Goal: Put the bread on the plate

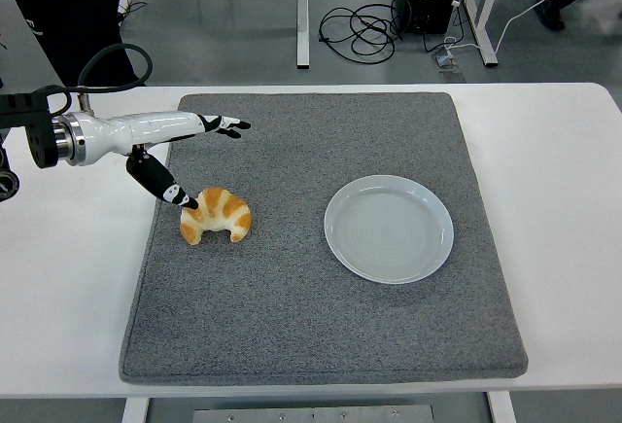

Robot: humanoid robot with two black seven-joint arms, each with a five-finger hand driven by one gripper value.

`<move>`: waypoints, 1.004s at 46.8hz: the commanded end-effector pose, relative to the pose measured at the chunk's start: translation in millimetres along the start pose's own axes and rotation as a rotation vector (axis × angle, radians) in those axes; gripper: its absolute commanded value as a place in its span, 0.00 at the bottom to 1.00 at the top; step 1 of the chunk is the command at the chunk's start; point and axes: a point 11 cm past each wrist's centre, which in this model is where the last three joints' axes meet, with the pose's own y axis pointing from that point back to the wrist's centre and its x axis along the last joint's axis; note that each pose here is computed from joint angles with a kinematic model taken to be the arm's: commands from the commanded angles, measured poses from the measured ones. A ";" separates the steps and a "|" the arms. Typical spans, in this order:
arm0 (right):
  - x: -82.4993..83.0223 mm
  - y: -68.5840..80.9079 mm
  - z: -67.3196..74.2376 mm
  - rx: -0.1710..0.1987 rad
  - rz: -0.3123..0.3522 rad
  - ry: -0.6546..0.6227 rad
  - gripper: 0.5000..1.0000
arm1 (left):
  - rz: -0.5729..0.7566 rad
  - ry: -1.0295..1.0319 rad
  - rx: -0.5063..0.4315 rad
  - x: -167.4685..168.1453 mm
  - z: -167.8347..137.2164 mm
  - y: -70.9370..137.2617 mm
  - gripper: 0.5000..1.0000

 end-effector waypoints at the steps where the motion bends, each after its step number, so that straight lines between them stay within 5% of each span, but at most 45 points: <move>1: 0.0 0.0 0.0 0.000 0.000 0.000 1.00 | 0.007 0.007 0.002 -6.4 -2.5 -1.7 0.94; 47: 0.1 -0.2 -0.7 0.000 0.000 0.000 1.00 | 0.102 0.079 0.034 -57.5 -31.4 -32.9 0.94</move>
